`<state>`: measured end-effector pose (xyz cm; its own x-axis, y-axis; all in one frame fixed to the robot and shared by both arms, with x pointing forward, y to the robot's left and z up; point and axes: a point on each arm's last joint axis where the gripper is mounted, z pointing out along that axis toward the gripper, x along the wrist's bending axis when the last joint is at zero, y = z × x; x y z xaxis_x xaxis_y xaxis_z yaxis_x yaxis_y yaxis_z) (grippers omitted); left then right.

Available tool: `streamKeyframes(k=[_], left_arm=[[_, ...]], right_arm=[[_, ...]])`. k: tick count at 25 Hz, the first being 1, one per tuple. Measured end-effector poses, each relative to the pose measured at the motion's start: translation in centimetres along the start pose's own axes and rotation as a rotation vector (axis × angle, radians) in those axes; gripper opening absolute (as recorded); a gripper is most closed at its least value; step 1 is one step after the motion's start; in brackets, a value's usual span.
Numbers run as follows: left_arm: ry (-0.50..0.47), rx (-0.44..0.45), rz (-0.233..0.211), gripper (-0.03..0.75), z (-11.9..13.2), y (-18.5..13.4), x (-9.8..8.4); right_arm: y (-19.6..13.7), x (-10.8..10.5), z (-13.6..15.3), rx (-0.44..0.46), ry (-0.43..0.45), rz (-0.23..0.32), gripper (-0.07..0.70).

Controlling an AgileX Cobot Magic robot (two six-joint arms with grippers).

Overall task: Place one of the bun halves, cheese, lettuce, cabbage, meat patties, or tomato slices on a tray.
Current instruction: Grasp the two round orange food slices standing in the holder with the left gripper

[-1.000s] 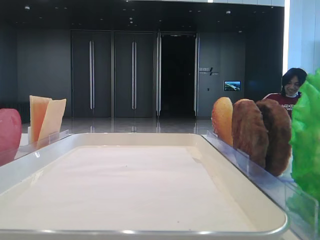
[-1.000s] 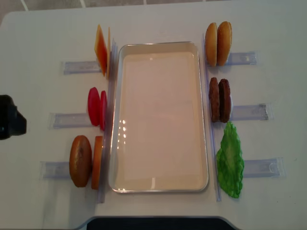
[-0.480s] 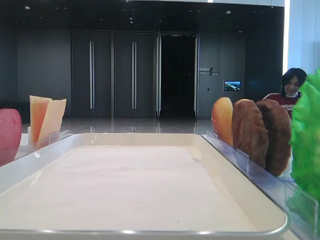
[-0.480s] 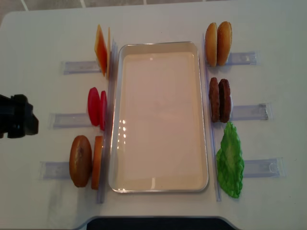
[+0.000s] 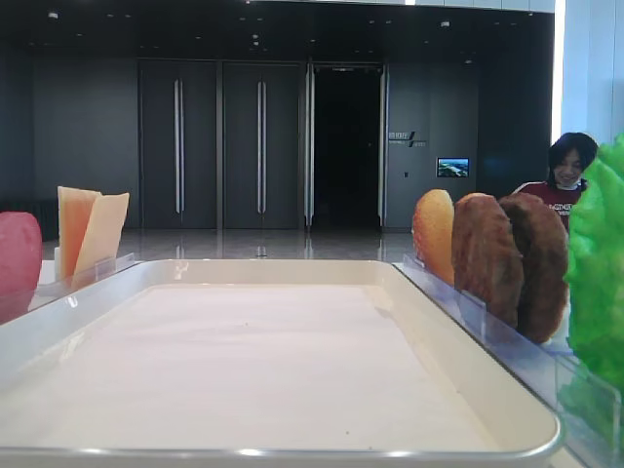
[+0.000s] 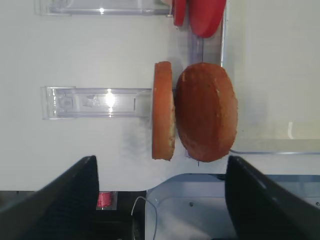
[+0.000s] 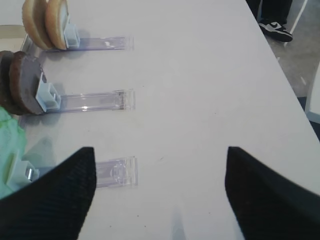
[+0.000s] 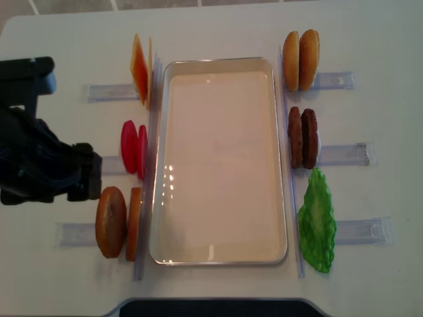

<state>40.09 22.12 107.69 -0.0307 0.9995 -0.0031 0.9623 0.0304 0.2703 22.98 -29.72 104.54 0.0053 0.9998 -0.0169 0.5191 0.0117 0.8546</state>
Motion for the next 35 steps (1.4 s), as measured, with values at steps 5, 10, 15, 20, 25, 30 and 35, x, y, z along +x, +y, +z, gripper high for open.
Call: streamKeyframes(k=[5,10,15,20,25,30,35], left_arm=[[0.043,0.062,0.002,0.597,1.8,0.1,-2.3],[0.060,0.084,0.011,0.597,2.6,0.6,-4.2],[0.070,0.102,0.021,0.597,3.4,1.0,-5.7],[0.094,0.132,0.028,0.597,4.5,1.2,-6.3],[0.113,0.164,0.029,0.597,5.5,1.2,-6.7],[0.109,0.176,0.026,0.597,6.1,1.4,-7.1],[0.125,0.197,0.030,0.597,6.9,1.5,-7.4]], right_arm=[[0.0,0.0,0.0,0.000,0.000,0.000,0.538],[0.0,0.0,0.0,0.000,0.000,0.000,0.538],[0.0,0.0,0.0,0.000,0.001,0.000,0.538],[0.0,0.0,0.0,0.000,0.000,-0.001,0.538],[0.0,0.0,0.0,0.000,-0.002,-0.002,0.538],[0.0,0.0,0.0,0.000,-0.002,-0.002,0.538],[0.0,0.0,0.0,0.000,-0.002,-0.002,0.538]])
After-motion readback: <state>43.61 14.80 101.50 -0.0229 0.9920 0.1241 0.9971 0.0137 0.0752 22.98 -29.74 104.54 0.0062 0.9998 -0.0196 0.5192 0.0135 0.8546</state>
